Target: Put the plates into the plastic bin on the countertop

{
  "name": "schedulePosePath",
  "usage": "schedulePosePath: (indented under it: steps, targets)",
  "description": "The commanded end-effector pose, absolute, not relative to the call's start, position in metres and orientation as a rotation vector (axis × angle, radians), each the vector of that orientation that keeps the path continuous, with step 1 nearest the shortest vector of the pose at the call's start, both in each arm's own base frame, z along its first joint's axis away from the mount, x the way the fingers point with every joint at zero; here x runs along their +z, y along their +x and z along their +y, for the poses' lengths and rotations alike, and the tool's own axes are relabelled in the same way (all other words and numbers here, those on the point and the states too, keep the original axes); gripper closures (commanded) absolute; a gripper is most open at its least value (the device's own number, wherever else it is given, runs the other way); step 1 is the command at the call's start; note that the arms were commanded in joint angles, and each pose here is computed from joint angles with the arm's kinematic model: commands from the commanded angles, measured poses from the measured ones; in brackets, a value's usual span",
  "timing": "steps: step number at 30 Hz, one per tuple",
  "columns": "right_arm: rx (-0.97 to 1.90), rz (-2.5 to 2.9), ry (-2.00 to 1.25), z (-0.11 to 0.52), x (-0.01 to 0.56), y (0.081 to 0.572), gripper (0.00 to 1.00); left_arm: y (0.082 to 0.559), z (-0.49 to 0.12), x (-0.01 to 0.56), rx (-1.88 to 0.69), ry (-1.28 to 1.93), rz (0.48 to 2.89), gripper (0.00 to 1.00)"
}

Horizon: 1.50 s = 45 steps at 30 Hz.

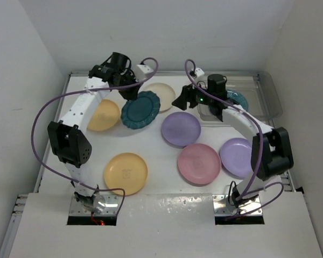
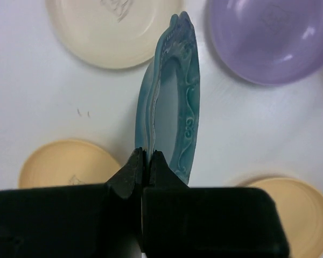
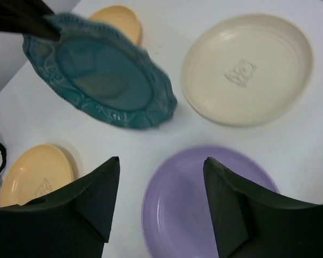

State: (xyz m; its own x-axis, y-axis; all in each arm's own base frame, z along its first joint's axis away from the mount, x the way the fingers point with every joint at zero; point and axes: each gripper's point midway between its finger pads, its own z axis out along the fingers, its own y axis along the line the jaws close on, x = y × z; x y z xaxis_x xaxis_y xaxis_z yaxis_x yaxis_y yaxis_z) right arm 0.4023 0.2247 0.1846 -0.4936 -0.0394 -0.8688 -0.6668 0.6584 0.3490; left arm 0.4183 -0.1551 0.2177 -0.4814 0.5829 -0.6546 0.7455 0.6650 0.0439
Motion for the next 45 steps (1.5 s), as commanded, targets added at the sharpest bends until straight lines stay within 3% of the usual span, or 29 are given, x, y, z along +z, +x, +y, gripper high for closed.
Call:
schedulePosePath:
  steps: [1, 3, 5, 10, 13, 15, 18, 21, 24, 25, 27, 31, 32, 33, 35, 36, 39, 40, 45]
  targets:
    - [0.927, 1.730, -0.674, 0.265, 0.220, 0.428, 0.38, 0.400, -0.178, 0.280, -0.271, 1.234, 1.997, 1.00]
    - [0.969, 1.677, -0.688, 0.277, 0.224, 0.437, 0.26, 0.393, -0.191, 0.286, -0.249, 1.305, 1.954, 1.00]
    - [1.016, 1.652, -0.708, 0.290, 0.224, 0.441, 0.22, 0.388, -0.196, 0.294, -0.225, 1.365, 1.908, 1.00]
    - [1.065, 1.643, -0.742, 0.307, 0.212, 0.437, 0.27, 0.383, -0.208, 0.304, -0.253, 1.407, 1.857, 1.00]
    - [1.131, 1.615, -0.756, 0.316, 0.211, 0.423, 0.37, 0.382, -0.213, 0.307, -0.307, 1.395, 1.838, 1.00]
    - [1.166, 1.620, -0.729, 0.319, 0.207, 0.420, 0.52, 0.380, -0.220, 0.310, -0.352, 1.382, 1.825, 1.00]
    - [1.260, 1.564, -0.714, 0.328, 0.217, 0.407, 0.47, 0.381, -0.220, 0.310, -0.406, 1.365, 1.816, 1.00]
    - [1.292, 1.571, -0.717, 0.334, 0.217, 0.401, 0.50, 0.384, -0.219, 0.305, -0.417, 1.349, 1.825, 1.00]
    - [1.278, 1.592, -0.730, 0.339, 0.212, 0.397, 0.64, 0.390, -0.216, 0.310, -0.438, 1.311, 1.820, 1.00]
    - [1.260, 1.607, -0.728, 0.338, 0.207, 0.398, 0.80, 0.392, -0.212, 0.310, -0.432, 1.301, 1.826, 1.00]
    - [1.231, 1.619, -0.688, 0.334, 0.209, 0.400, 0.98, 0.394, -0.213, 0.311, -0.429, 1.298, 1.817, 1.00]
    - [1.150, 1.606, -0.601, 0.317, 0.222, 0.405, 1.00, 0.409, -0.200, 0.310, -0.348, 1.196, 1.877, 1.00]
    - [1.122, 1.607, -0.551, 0.310, 0.229, 0.411, 1.00, 0.415, -0.193, 0.312, -0.331, 1.161, 1.890, 0.94]
    - [1.136, 1.624, -0.507, 0.305, 0.236, 0.411, 1.00, 0.419, -0.187, 0.313, -0.317, 1.127, 1.900, 0.77]
    - [1.129, 1.629, -0.403, 0.289, 0.252, 0.422, 1.00, 0.429, -0.178, 0.318, -0.310, 1.046, 1.915, 0.63]
    - [1.172, 1.657, -0.322, 0.284, 0.258, 0.422, 1.00, 0.432, -0.174, 0.320, -0.310, 1.018, 1.919, 0.45]
    - [1.189, 1.665, -0.120, 0.248, 0.269, 0.437, 1.00, 0.451, -0.152, 0.332, -0.305, 0.857, 1.943, 0.24]
    - [1.210, 1.680, -0.010, 0.229, 0.267, 0.444, 1.00, 0.457, -0.145, 0.340, -0.310, 0.797, 1.947, 0.01]
    - [1.027, 1.625, 0.474, 0.101, 0.244, 0.475, 1.00, 0.478, -0.078, 0.351, -0.235, 0.604, 1.964, 0.01]
